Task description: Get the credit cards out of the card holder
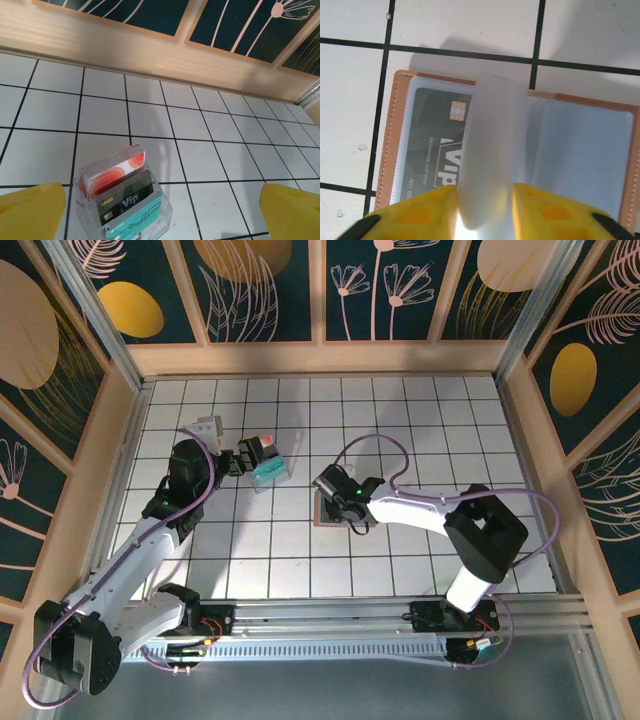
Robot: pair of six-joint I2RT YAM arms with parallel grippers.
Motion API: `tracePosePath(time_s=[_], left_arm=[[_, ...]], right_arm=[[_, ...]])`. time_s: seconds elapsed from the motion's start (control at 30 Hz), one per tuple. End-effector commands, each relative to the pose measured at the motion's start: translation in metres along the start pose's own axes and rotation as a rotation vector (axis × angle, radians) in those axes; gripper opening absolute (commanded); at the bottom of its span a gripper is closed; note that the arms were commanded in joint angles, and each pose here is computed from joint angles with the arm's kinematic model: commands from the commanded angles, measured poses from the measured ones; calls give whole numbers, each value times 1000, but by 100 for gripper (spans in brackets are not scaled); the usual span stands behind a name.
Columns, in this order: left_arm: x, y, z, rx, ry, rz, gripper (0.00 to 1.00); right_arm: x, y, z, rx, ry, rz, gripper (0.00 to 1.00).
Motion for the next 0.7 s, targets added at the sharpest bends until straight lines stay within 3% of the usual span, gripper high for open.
tracePosePath(time_s=[0.0,0.43,0.67], left_arm=[[9,-7,-7,-1,29,-31,99],[-4,-5,-17,33,91,-13,99],[-39,2,-36,72,165,42,99]], right_arm=[[-4,-7,-14,-65,36,-3,39],[-23,-1,-40,-93,105,26,39],[-30,-5,-62,-94,169,15,38]])
Point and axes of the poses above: each hand's point on the last joint's axis, 136 mm out from that joint toward the fingers, its own y axis out along the fingers, its own z axis along the line the jaws close on, x = y × z, the point moved 10 cm from there along -y, back along the fingers, and after that the axes turned 15 degrees about -y, right-handed, at the moved point
